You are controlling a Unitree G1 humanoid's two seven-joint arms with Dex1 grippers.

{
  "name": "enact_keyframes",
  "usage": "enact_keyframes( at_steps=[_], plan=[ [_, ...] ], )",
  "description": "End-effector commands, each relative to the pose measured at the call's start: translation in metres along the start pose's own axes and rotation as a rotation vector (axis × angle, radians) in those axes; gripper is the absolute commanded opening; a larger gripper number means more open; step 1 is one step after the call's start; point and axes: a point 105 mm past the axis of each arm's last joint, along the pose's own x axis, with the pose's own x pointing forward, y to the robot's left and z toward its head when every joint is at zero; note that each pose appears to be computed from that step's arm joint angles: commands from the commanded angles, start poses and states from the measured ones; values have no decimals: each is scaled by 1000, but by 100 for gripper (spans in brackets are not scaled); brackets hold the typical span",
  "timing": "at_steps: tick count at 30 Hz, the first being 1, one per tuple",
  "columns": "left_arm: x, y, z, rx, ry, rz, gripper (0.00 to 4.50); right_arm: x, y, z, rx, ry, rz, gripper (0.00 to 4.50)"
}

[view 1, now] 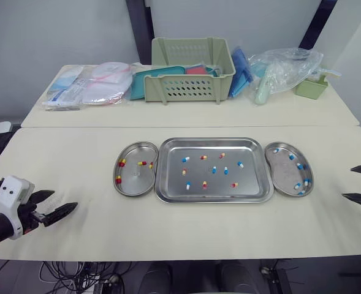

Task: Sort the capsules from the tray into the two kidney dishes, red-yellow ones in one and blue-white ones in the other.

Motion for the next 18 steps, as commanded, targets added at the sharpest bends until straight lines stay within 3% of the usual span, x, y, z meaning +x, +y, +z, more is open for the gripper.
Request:
enact_keyframes(
  at_steps=[1, 8, 12, 18],
  plan=[
    [-10, -9, 14, 38, -61, -40, 449, -9, -6, 6, -23, -8, -29, 450],
    [-7, -67, 21, 57, -129, -280, 449, -13, -4, 1, -9, 4, -24, 450],
    [0, -126, 29, 87, -272, -463, 449, -21, 2, -11, 29, 21, -44, 450],
    [18, -184, 34, 85, -394, -575, 449, -28, 16, -26, 76, 34, -70, 450]
  ],
)
